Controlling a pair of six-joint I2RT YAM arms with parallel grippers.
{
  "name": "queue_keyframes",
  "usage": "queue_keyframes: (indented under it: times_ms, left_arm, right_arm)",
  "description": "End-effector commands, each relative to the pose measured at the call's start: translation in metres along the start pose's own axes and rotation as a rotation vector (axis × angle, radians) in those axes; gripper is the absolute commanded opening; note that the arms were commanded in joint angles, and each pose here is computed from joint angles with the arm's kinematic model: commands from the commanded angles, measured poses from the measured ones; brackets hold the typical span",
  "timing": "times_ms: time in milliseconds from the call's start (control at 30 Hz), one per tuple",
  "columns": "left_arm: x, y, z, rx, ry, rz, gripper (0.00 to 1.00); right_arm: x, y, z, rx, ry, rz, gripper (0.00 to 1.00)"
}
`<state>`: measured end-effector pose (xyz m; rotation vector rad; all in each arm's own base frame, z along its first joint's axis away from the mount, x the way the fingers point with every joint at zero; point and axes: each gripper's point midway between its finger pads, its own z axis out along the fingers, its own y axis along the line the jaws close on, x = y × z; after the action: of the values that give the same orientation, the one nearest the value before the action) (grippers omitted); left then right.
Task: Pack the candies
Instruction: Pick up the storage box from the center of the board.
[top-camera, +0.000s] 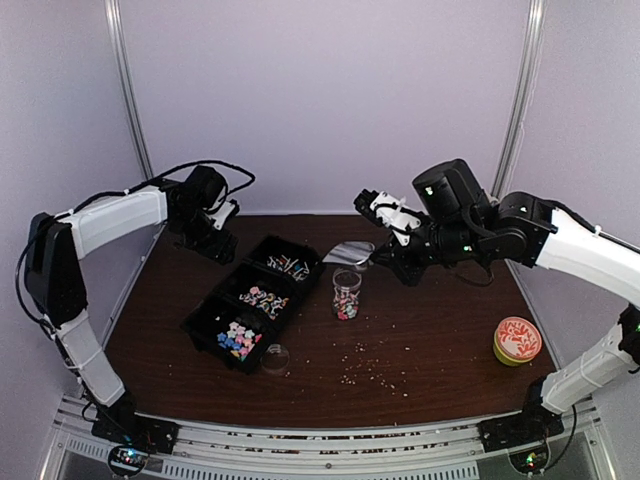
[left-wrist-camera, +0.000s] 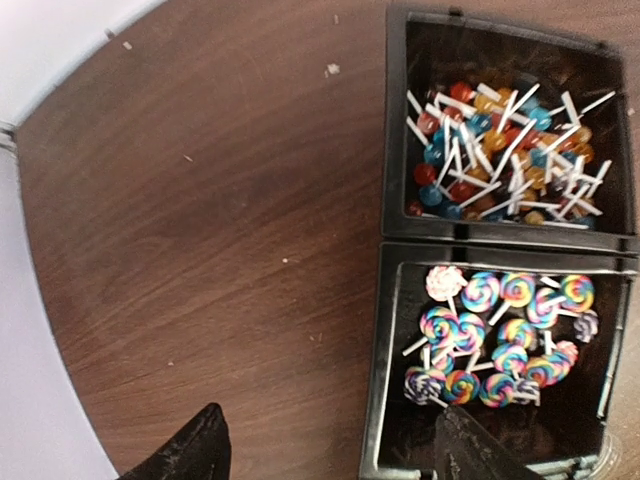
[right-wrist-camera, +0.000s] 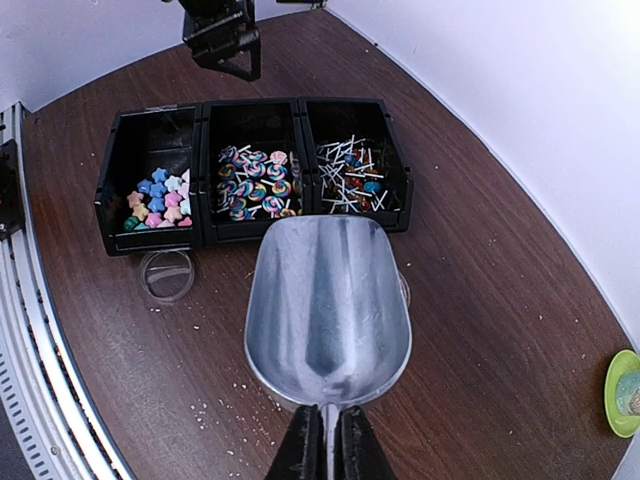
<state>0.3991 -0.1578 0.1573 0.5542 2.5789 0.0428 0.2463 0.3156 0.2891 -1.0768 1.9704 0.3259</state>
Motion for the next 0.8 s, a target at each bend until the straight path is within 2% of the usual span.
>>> queue_keyframes:
  times_ms: [0, 300, 500, 767]
  left_arm:
    - [-0.005, -0.001, 0.026, 0.037, 0.045, -0.002, 0.72]
    - [0.001, -0.012, 0.083, 0.106, 0.138, -0.011, 0.66]
    - [0.011, -0.021, 0.101, 0.144, 0.173, -0.014, 0.59]
    - [0.023, -0.026, 0.117, 0.16, 0.214, -0.005, 0.41]
  right_arm:
    - [-0.008, -0.005, -0.015, 0.012, -0.047, 0.025, 0.0]
    - [-0.004, -0.004, -0.012, 0.008, -0.037, 0.032, 0.0]
    - [-0.004, -0.003, -0.008, 0.006, -0.031, 0.032, 0.0]
    - [-0.004, -0.001, -0.002, 0.0, -0.02, 0.031, 0.0]
